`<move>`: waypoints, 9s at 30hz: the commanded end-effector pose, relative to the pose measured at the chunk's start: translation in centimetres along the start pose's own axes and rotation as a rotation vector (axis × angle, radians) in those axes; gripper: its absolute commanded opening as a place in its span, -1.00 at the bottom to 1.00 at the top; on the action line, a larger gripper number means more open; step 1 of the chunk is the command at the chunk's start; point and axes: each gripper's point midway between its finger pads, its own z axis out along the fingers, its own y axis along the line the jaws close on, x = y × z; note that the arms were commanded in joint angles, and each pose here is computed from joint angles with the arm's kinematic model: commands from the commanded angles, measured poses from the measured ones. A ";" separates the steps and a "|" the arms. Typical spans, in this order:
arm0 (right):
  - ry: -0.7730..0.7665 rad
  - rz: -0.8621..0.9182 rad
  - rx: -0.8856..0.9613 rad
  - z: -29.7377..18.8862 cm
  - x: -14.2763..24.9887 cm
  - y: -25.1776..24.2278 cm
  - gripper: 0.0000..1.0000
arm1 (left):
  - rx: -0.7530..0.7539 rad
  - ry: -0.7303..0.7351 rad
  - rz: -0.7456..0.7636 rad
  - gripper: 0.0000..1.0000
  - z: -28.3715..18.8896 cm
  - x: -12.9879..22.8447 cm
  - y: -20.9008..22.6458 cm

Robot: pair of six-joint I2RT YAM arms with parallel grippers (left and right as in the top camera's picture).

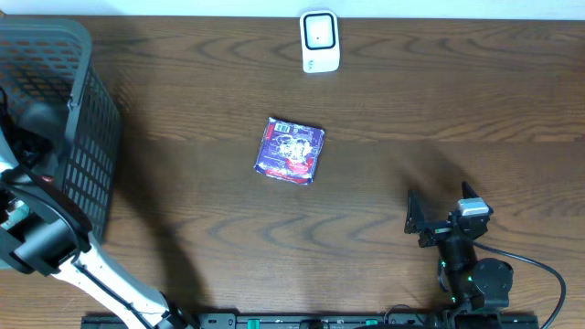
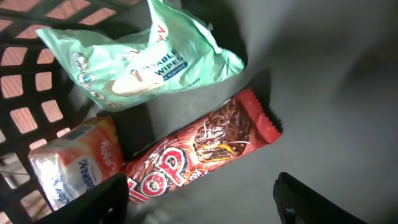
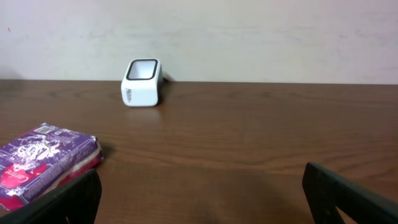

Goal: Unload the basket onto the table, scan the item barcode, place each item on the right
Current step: 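Return the left gripper into the basket and grasp the red candy bar, then carry the red candy bar out and drop it beside the purple package, then reach the left gripper into the basket and grasp the orange box, then carry the small orange box out and set it right of the package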

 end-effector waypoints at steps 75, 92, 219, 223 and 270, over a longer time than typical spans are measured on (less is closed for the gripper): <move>0.003 0.010 0.002 0.0 0.1 0.0 0.99 | 0.983 -0.505 0.583 -0.86 -30.5 26.7 -16.6; 0.003 0.010 0.002 0.0 0.1 0.0 0.99 | 0.432 -0.327 0.771 -0.86 -12.3 31.7 -25.6; 0.003 0.010 0.002 0.0 0.1 0.0 0.99 | 1.545 -0.222 0.559 -0.86 -35.3 21.7 -13.5; 0.003 0.010 0.002 0.0 0.1 0.0 0.99 | 1.487 -0.250 0.765 -0.85 -35.1 28.4 -16.2; 0.003 0.010 0.002 0.0 0.1 0.0 0.99 | 0.878 -0.321 1.297 0.43 -19.2 47.8 -27.1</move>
